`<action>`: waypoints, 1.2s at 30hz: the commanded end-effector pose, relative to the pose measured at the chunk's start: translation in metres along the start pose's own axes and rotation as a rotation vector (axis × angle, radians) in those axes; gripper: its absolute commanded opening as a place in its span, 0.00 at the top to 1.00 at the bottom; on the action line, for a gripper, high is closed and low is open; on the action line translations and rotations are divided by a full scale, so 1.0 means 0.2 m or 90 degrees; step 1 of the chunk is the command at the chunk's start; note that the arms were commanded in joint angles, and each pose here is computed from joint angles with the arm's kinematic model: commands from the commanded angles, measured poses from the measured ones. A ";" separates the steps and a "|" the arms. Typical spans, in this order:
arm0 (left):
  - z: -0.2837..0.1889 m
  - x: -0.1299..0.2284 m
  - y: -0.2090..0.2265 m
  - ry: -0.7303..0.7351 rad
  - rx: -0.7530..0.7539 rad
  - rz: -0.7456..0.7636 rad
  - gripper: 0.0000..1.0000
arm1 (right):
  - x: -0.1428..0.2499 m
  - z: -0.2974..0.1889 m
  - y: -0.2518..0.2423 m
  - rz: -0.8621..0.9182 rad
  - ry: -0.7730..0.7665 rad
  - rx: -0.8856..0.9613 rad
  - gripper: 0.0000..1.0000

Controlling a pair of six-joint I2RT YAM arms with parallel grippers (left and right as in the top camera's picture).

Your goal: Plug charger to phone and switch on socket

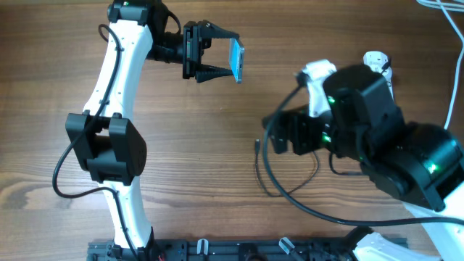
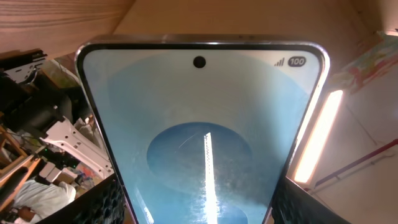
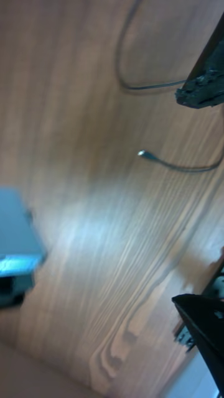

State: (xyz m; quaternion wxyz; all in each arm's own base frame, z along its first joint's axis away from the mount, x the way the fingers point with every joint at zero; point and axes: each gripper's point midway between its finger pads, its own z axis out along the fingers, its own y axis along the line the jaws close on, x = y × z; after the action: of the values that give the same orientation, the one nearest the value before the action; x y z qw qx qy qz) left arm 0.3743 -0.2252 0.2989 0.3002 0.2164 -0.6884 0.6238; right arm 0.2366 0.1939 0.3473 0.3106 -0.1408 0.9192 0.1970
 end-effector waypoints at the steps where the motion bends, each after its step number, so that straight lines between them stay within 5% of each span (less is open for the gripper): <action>1: 0.01 0.12 -0.08 0.020 0.023 0.039 0.42 | -0.14 0.01 0.06 0.000 -0.039 0.048 0.04; 17: 0.01 0.11 -0.08 0.019 0.022 0.063 0.43 | -0.42 0.33 0.13 0.056 -0.097 0.129 0.06; 29: 0.01 0.11 -0.08 0.020 0.023 0.059 0.43 | -0.51 0.44 0.14 0.060 -0.135 0.143 0.23; 36: 0.01 0.12 -0.08 0.020 0.023 0.052 0.43 | -0.52 0.49 0.11 0.060 -0.141 0.170 0.41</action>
State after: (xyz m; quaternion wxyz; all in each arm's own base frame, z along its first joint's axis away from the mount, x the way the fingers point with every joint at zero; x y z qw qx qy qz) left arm 0.3766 -0.2255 0.2985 0.2908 0.2069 -0.6915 0.6280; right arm 0.3522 0.2763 0.3392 0.3955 -0.0461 0.9097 0.1181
